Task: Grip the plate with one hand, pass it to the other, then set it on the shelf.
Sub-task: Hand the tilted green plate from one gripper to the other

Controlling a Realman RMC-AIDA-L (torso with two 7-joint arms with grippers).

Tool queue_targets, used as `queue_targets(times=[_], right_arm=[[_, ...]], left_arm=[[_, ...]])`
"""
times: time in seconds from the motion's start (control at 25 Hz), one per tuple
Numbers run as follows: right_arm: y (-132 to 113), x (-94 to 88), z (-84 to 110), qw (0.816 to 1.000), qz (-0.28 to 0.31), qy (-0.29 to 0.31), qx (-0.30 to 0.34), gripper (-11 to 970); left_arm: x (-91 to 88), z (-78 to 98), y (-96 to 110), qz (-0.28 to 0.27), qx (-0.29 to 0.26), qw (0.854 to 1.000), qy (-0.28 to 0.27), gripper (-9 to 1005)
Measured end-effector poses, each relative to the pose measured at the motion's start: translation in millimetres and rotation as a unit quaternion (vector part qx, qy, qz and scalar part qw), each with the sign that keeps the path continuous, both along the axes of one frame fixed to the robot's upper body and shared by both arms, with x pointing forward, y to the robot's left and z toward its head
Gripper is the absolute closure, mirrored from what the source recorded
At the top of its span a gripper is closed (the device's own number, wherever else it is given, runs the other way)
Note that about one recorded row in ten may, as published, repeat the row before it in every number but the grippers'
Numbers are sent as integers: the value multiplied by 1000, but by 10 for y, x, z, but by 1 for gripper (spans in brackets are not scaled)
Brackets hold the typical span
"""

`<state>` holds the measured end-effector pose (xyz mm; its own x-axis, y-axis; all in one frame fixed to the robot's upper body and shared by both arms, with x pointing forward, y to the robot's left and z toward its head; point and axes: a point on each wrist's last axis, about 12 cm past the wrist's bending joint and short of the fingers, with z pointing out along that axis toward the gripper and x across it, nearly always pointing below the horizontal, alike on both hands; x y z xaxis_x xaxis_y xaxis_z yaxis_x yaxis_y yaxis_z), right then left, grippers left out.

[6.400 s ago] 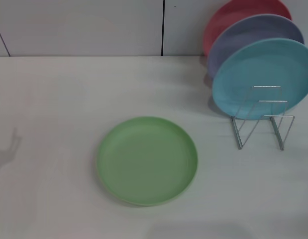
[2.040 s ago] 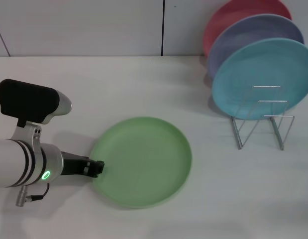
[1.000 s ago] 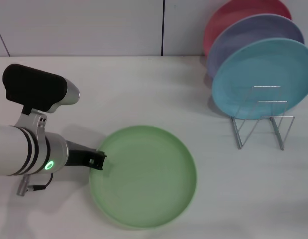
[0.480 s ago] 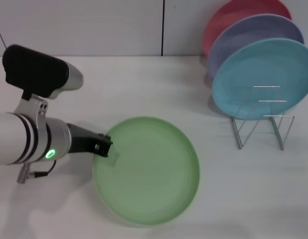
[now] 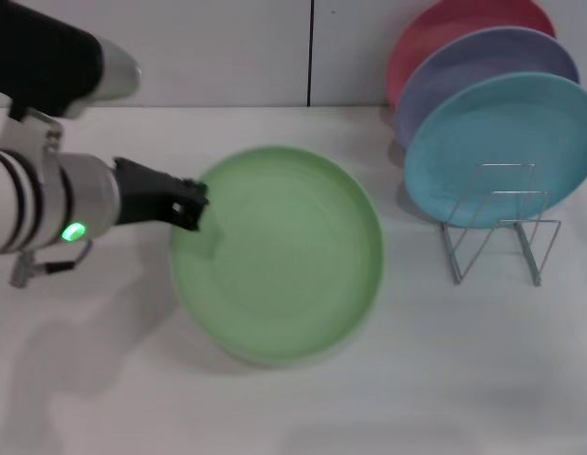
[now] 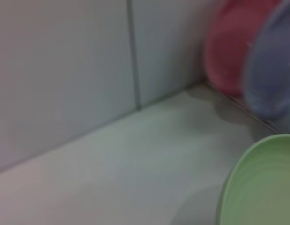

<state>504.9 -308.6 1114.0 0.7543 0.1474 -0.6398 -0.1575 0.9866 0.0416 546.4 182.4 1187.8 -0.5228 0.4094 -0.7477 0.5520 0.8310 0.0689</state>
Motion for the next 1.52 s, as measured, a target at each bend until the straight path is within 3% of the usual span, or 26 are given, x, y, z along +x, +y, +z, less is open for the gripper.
queue_targets(times=[0.2, 0.44, 0.56, 0.64, 0.84, 0.96, 1.08, 1.16, 1.52], right_arm=[[123, 497, 425, 989, 141, -23, -27, 135], [402, 1148, 969, 954, 257, 74, -132, 134], [557, 1362, 1336, 920, 298, 173, -188, 135], [675, 1379, 1532, 898, 306, 234, -211, 135], [801, 1178, 1995, 855, 279, 367, -238, 134], [798, 1074, 2129, 810, 269, 467, -229, 134], [776, 1003, 2114, 752, 286, 554, -214, 134], [789, 994, 2059, 727, 304, 576, -216, 134], [947, 1049, 1757, 704, 334, 585, -225, 135]], left_arm=[[64, 185, 125, 14, -3, 999, -44, 955], [74, 437, 259, 32, -4, 995, -96, 954], [78, 479, 290, 39, -2, 993, -112, 954], [88, 493, 312, 43, -1, 992, -120, 954], [114, 543, 336, 45, 4, 989, -142, 954], [111, 588, 347, 46, 3, 988, -151, 954], [99, 629, 338, 42, 4, 986, -159, 954], [99, 629, 338, 42, 4, 986, -159, 954], [39, 715, 302, 33, 1, 984, -173, 955]])
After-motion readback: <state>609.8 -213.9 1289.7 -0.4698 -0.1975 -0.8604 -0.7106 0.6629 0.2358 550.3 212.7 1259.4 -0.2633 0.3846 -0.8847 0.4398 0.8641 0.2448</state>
